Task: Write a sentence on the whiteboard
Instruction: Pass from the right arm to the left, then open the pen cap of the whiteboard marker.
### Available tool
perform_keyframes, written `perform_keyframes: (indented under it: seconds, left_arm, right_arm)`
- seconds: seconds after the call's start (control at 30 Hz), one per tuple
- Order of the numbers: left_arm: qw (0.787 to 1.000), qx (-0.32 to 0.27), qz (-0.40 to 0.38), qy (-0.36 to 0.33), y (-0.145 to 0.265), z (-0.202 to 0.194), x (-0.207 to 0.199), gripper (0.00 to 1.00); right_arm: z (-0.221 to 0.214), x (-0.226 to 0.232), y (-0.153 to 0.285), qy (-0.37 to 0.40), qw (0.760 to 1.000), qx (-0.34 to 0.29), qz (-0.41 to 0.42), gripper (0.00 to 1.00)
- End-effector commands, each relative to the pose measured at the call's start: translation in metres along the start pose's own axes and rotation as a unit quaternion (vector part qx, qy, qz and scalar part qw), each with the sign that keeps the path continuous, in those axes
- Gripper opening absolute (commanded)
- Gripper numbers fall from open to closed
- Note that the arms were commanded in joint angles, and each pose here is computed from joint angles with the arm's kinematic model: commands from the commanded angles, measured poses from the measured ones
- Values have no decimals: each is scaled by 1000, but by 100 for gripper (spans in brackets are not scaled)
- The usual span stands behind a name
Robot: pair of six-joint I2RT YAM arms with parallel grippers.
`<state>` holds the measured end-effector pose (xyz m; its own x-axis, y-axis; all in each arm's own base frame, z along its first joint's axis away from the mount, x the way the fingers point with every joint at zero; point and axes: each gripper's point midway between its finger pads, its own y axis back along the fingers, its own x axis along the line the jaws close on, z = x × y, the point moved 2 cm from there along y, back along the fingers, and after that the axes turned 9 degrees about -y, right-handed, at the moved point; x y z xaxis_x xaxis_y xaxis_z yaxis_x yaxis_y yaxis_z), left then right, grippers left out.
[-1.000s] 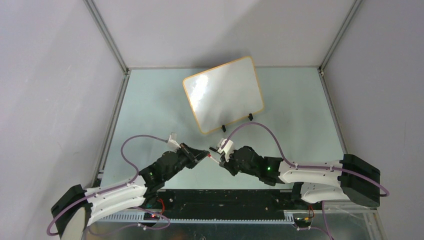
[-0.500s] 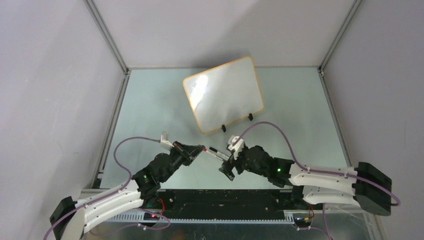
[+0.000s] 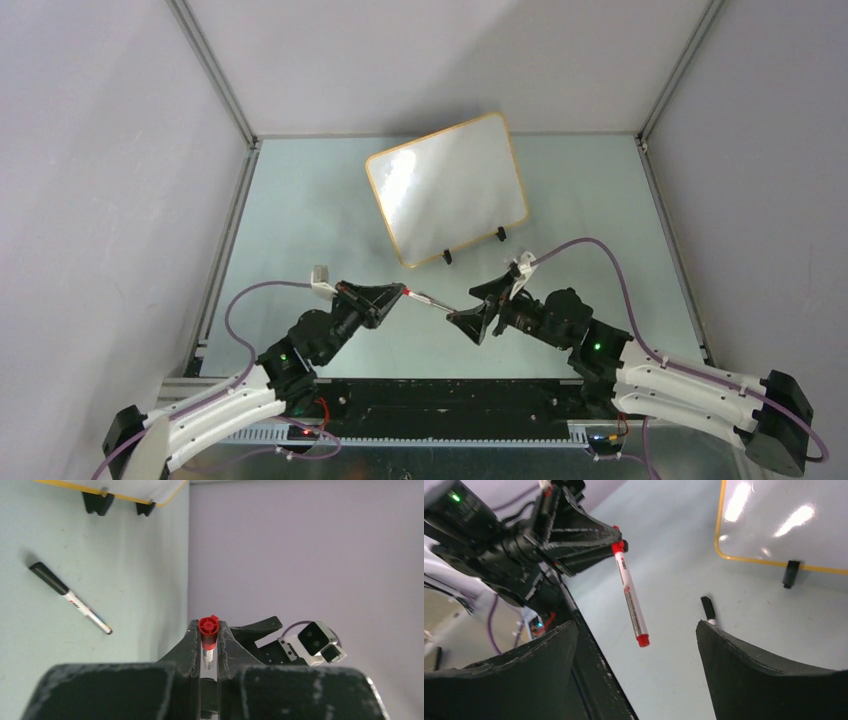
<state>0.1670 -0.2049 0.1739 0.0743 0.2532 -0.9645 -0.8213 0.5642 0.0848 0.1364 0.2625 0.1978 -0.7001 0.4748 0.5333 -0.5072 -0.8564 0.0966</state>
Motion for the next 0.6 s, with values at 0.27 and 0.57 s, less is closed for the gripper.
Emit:
perform_keyframes:
  seconds: [0.27, 0.57]
  left_arm:
    - [993, 12, -81, 85, 0, 3, -55, 0]
    - [991, 22, -92, 99, -1, 1, -61, 0]
  right_arm:
    - [32, 32, -17, -92, 991, -93, 26, 83]
    - [33, 43, -34, -92, 989, -110, 38, 64]
